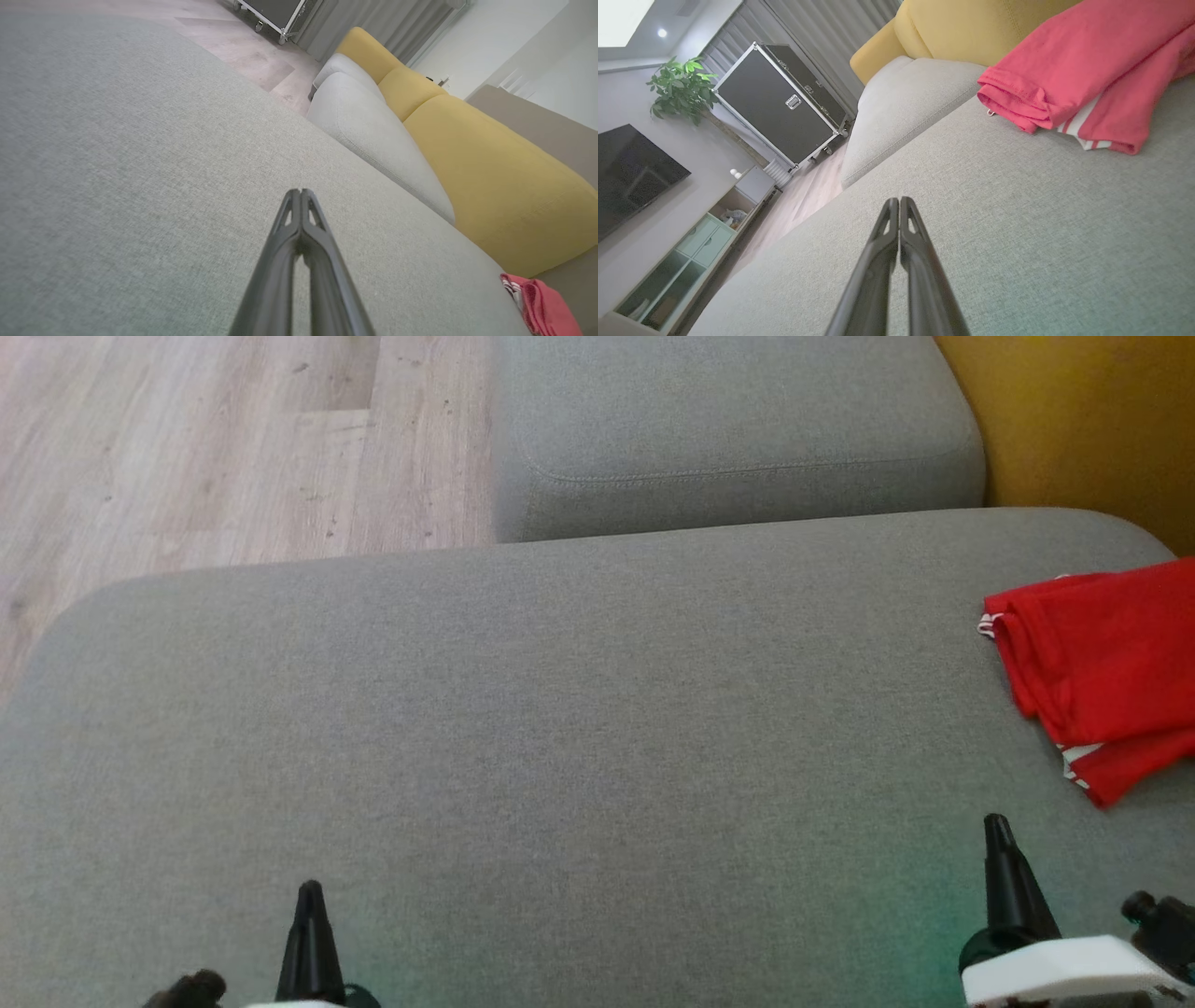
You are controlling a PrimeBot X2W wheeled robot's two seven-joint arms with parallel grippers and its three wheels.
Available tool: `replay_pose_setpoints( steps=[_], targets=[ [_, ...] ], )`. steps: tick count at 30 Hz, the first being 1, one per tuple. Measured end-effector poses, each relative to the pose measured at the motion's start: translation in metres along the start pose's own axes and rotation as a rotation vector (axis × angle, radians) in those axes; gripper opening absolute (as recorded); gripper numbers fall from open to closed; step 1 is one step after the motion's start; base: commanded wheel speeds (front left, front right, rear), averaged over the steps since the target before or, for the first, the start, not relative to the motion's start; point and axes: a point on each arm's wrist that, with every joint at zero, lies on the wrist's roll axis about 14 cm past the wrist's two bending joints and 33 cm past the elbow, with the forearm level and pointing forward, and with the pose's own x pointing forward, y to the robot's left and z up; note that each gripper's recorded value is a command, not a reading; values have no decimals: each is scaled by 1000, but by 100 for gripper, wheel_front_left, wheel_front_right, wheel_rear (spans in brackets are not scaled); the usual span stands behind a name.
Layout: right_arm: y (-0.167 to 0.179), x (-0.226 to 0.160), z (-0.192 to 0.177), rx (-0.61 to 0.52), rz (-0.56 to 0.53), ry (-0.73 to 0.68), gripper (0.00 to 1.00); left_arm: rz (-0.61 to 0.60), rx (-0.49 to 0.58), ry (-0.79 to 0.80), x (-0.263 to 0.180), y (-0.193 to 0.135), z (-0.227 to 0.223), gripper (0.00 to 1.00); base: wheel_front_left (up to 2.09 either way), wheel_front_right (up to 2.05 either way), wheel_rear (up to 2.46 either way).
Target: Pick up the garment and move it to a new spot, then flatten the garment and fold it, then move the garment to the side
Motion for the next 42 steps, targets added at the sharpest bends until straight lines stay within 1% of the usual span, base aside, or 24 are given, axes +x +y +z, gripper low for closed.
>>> replay_pose_setpoints(
  steps=[22, 42],
  targets=[
    [-9, 11, 9, 266, -43, -13, 0, -2, -258, 2, 17, 2, 13, 0, 0, 0, 0],
    [-9, 24, 20, 503, -46, -38, 0, -19, -481, 7, 29, 2, 22, 0, 0, 0, 0]
  ],
)
